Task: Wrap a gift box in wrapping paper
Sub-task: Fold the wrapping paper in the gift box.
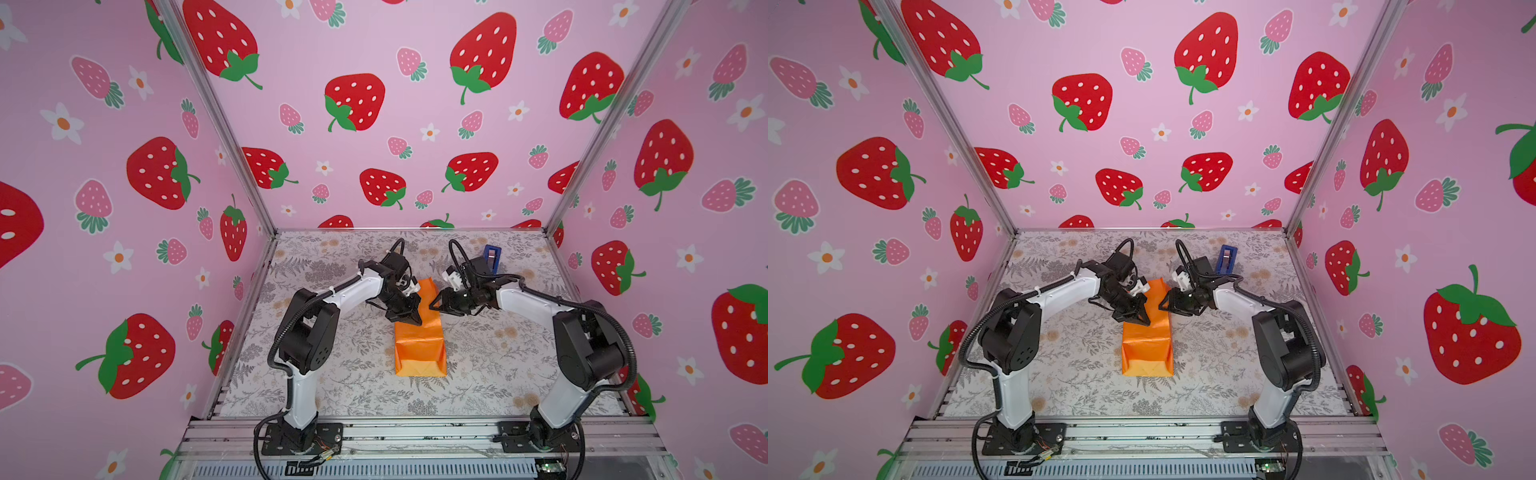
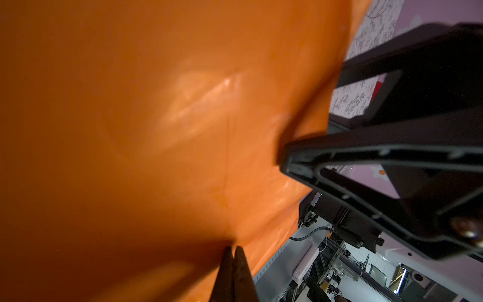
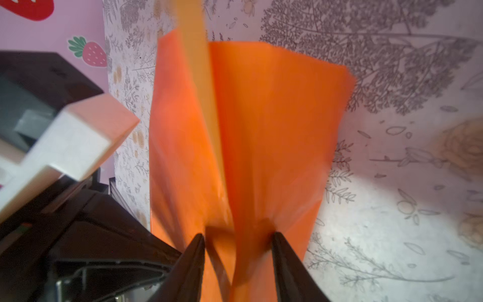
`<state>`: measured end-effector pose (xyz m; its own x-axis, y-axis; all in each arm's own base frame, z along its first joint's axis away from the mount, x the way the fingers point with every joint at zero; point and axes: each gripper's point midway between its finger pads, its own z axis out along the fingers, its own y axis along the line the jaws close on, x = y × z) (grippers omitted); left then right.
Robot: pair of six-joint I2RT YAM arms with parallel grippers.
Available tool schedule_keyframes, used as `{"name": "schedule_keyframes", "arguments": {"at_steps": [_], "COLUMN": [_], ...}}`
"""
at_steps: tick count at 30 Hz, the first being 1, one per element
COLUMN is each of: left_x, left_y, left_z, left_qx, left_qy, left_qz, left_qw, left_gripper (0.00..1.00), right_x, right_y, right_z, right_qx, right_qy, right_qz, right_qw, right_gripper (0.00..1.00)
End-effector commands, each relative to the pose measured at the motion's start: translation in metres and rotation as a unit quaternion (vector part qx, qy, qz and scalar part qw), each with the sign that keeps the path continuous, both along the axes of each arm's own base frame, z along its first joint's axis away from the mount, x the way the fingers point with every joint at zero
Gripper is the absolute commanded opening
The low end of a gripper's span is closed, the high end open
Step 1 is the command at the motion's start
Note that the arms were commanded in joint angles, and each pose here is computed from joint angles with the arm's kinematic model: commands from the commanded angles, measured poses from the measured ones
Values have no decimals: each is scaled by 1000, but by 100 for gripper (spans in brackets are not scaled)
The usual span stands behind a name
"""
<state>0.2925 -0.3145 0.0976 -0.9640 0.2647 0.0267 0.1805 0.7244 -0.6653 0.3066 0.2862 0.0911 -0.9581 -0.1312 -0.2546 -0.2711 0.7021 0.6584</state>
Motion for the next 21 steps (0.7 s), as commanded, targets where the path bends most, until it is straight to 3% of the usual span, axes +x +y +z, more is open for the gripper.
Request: {"name": "schedule_keyframes", "arguments": {"at_steps": [1, 4, 6, 8, 15, 19, 21], "left_x": [6, 14, 19, 22, 11, 8, 11], "left_y": [-9, -11, -5, 10, 23, 14, 12], "left_z": [15, 40, 48, 45, 15, 1, 8], "left_qx": [-10, -24, -5, 44, 95, 84, 78], "left_qy": [-14, -45, -65, -81, -63, -40, -54], "left_qz": [-5, 0, 10, 18, 12, 2, 5], "left_qw": [1000, 999, 998, 996, 993, 996, 995], "left_gripper": [0, 0, 0, 0, 0, 0, 0], "right_x": [-3, -7, -8, -9, -12, -10, -7], "right_y": [-4, -6, -7, -7, -9, -13, -16], "right_z": [1, -7, -9, -9, -7, 5, 10], "right_qx": [-14, -18, -18, -18, -16, -16, -13], "right_qy": [-6, 2, 5, 5, 4, -7, -12], "right_qz": [-2, -1, -2, -4, -5, -13, -21], "right_qw": [1000, 1000, 1000, 1000, 1000, 1000, 1000], "right_gripper": [36, 31, 28, 27, 22, 33, 40]}}
